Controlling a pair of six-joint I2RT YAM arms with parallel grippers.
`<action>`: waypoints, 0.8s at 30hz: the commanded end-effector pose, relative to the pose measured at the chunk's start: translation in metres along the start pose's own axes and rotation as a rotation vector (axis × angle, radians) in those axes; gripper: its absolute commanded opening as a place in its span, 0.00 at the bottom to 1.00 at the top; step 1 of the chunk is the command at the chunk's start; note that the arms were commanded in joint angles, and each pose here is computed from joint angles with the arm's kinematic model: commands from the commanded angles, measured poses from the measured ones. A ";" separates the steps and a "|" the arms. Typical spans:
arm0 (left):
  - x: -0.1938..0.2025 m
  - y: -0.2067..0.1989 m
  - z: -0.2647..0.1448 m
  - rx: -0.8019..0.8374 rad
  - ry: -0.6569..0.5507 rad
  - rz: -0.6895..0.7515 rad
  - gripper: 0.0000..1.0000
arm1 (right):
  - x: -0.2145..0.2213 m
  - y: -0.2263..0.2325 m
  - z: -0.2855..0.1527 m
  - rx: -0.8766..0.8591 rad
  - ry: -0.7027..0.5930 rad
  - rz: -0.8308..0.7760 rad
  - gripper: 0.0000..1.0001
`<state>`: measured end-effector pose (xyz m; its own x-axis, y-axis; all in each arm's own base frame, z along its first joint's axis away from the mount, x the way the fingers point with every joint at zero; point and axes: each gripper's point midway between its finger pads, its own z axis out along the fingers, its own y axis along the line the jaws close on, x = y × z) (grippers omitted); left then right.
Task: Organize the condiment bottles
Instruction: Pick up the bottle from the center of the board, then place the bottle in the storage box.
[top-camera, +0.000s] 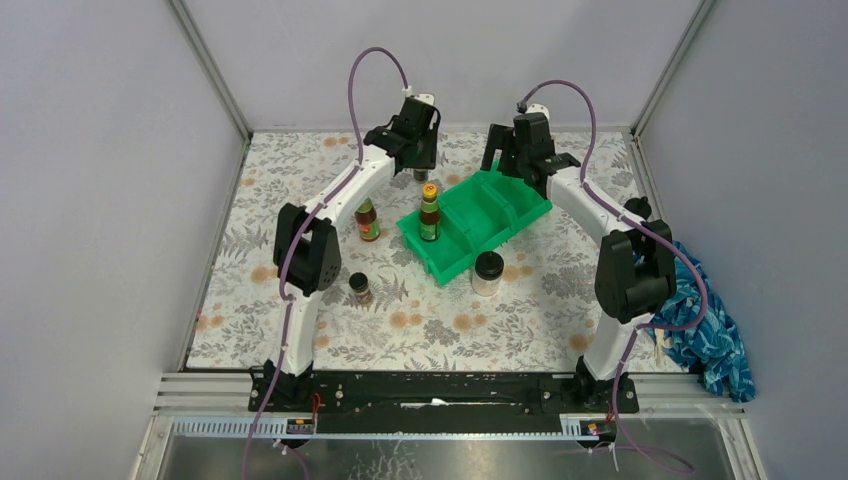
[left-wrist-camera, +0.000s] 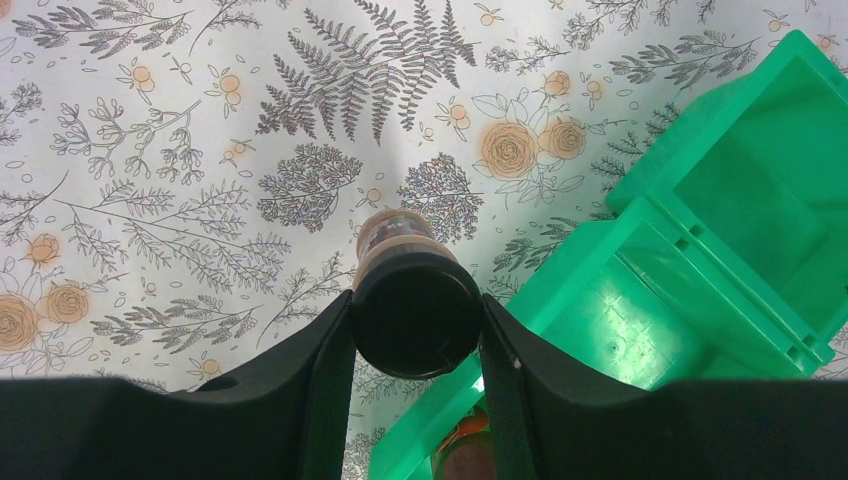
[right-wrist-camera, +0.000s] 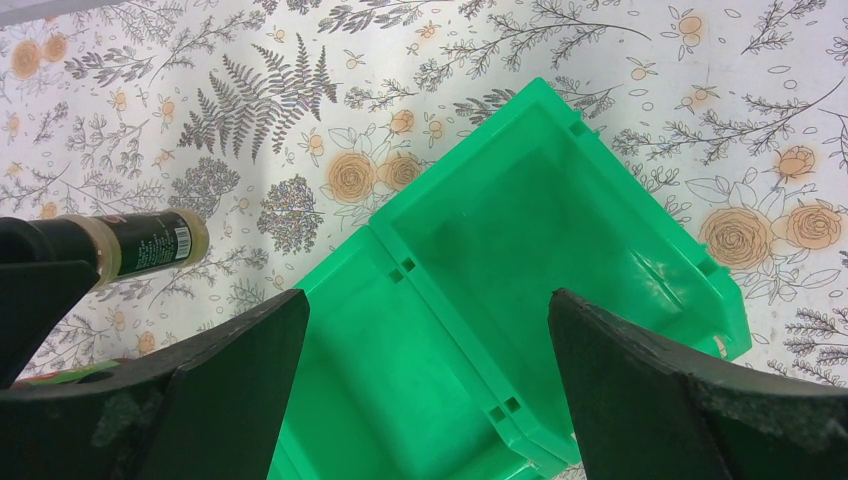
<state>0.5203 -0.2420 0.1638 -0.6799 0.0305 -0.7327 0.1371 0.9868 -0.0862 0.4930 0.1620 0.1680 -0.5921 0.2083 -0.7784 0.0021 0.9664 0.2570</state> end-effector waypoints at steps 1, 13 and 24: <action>-0.041 -0.009 -0.028 0.017 -0.128 0.013 0.00 | -0.022 0.003 -0.012 -0.007 -0.071 0.009 0.98; -0.057 -0.022 -0.048 0.035 -0.179 0.027 0.00 | -0.023 -0.004 -0.016 0.001 -0.086 0.021 0.98; -0.069 -0.044 -0.068 0.065 -0.222 0.046 0.00 | -0.022 -0.024 -0.024 0.039 -0.113 0.051 0.98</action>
<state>0.5124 -0.2702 0.2157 -0.5927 0.0477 -0.8040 0.1939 0.9773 -0.0850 0.4821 0.1450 0.1560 -0.5977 0.2193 -0.7711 0.0334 0.9678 0.2494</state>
